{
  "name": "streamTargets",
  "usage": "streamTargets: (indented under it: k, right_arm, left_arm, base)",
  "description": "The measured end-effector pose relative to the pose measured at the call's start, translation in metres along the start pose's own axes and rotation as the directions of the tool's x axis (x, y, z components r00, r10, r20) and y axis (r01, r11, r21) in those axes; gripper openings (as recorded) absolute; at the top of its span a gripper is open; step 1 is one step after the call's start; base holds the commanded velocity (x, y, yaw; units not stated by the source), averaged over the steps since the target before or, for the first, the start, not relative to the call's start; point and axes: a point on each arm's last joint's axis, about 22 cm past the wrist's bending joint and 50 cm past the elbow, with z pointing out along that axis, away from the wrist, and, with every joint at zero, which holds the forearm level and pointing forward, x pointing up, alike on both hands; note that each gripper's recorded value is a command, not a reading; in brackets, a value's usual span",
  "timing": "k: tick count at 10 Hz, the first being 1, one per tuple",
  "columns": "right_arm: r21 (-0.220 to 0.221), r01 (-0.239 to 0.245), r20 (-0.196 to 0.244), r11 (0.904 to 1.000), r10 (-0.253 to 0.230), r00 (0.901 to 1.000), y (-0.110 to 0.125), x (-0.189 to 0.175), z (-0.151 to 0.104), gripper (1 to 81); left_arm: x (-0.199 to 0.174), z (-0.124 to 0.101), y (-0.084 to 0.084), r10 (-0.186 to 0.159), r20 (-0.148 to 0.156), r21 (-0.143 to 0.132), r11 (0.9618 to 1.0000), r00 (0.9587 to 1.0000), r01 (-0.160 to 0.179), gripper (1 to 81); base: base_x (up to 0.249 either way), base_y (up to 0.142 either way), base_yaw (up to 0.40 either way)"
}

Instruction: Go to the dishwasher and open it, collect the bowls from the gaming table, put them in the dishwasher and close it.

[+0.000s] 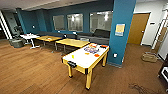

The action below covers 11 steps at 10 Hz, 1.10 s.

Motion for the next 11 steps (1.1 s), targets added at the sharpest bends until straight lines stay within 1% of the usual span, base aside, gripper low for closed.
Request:
streamTargets:
  k: [4, 11]
  right_arm:
    - [0.000, 0.000, 0.001, 1.0000, 0.000, 1.0000, 0.0004, -0.0002, -0.0001, 81.1]
    - [-0.001, 0.000, 0.003, 1.0000, 0.000, 1.0000, 0.0004, -0.0021, -0.0001, 81.1]
  left_arm:
    - [0.0011, 0.0001, 0.0001, -0.001, -0.001, 0.000, 1.0000, 1.0000, 0.001, 81.1]
    - [0.0021, 0.0001, 0.0002, 0.000, -0.003, -0.001, 1.0000, 1.0000, 0.000, 81.1]
  base:
    - [0.109, 0.000, 0.000]
    - [0.098, 0.066, 0.000]
